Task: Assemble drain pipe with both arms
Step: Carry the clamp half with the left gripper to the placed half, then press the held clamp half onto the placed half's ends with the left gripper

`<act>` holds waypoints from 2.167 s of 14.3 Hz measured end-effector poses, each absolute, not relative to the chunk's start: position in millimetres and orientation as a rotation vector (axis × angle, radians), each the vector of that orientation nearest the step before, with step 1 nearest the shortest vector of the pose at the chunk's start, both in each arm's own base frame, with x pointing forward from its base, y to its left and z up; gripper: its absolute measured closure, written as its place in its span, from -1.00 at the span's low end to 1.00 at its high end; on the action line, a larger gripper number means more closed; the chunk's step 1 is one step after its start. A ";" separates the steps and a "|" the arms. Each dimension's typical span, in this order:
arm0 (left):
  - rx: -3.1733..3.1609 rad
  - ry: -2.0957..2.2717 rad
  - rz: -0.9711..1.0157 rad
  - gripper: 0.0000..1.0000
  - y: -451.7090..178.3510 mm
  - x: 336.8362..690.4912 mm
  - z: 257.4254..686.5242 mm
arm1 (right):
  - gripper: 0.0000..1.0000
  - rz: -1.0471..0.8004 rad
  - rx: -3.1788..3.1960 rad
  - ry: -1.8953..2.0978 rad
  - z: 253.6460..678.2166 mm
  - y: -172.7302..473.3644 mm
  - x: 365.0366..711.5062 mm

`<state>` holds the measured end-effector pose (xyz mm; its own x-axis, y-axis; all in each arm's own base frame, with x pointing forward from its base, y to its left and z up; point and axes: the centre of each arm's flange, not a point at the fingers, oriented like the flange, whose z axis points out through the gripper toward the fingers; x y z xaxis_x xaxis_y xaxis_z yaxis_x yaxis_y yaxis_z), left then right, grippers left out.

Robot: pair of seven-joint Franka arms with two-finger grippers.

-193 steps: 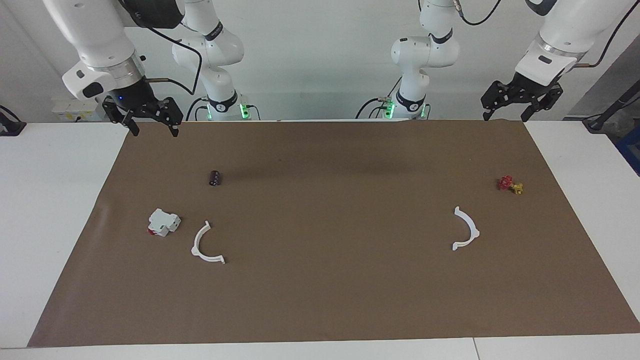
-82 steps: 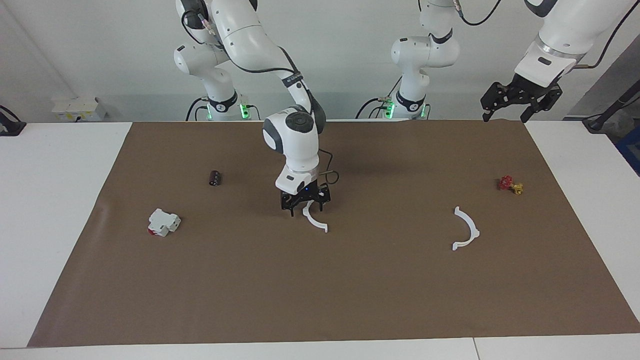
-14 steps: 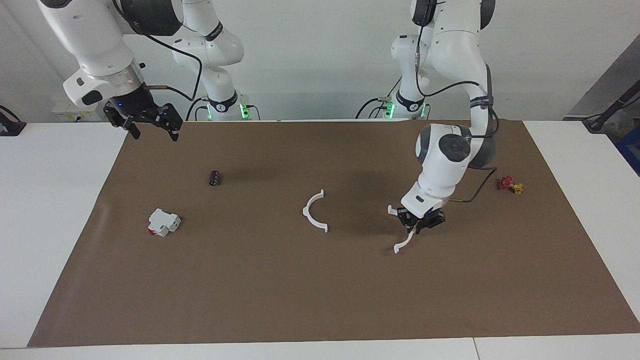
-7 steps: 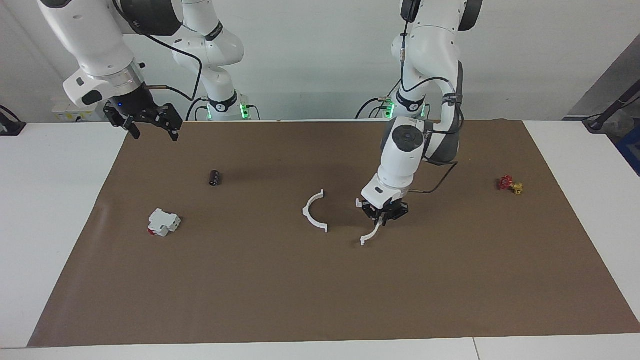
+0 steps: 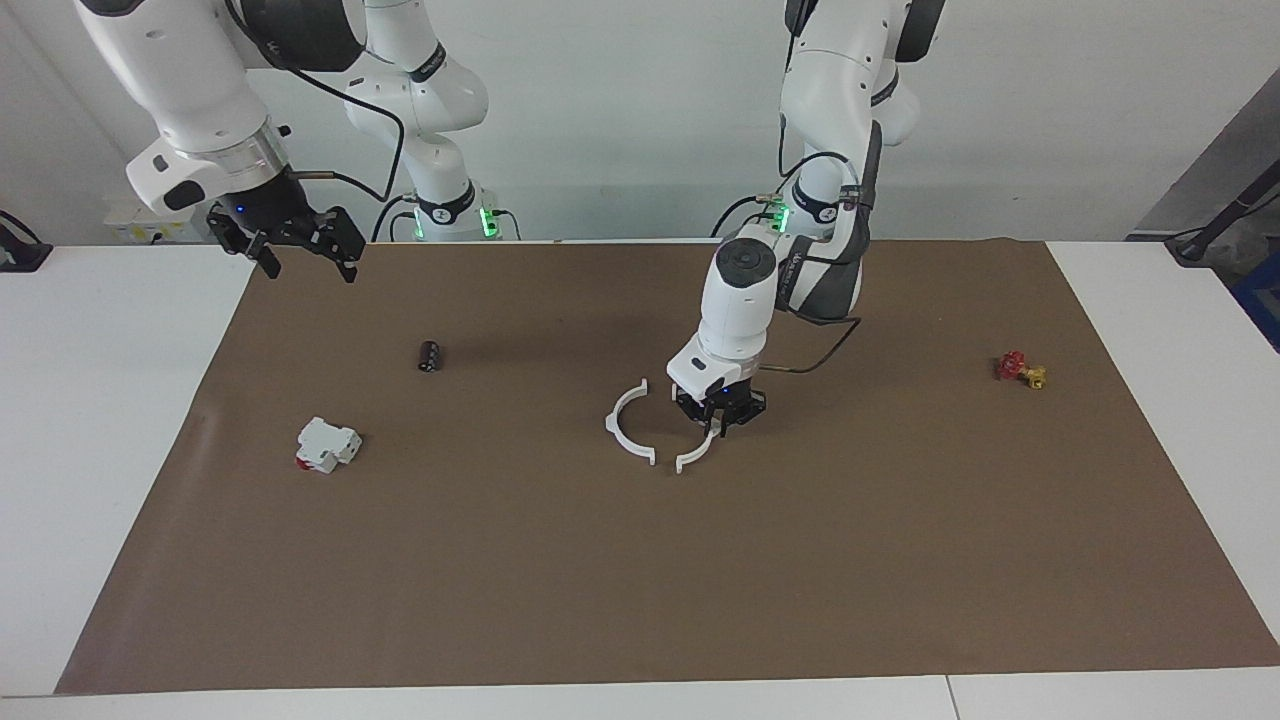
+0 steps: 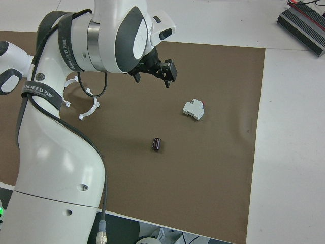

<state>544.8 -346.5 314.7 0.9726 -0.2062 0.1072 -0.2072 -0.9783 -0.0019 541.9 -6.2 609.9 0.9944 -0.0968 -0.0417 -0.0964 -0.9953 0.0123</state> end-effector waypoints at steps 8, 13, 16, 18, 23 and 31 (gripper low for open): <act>3.101 -0.308 0.184 0.59 -362.3 532.4 310.5 | -1.00 -0.066 3.127 -0.151 610.0 -6.2 541.9; 3.100 -0.308 0.183 0.59 -366.1 529.6 310.2 | -1.00 -0.066 3.127 -0.151 610.0 -6.2 541.9; 3.101 -0.290 0.182 0.59 -368.2 527.9 309.9 | -1.00 -0.066 3.127 -0.151 610.0 -6.2 541.9; 3.102 -0.281 0.179 0.59 -370.7 525.5 309.1 | -1.00 -0.066 3.127 -0.151 610.0 -6.2 541.9; 3.110 -0.256 0.162 0.59 -370.5 521.3 303.6 | -1.00 -0.066 3.127 -0.151 610.1 -6.2 541.9; 3.110 -0.241 0.159 0.59 -376.6 516.3 302.9 | -1.00 -0.066 3.127 -0.151 610.1 -6.2 541.9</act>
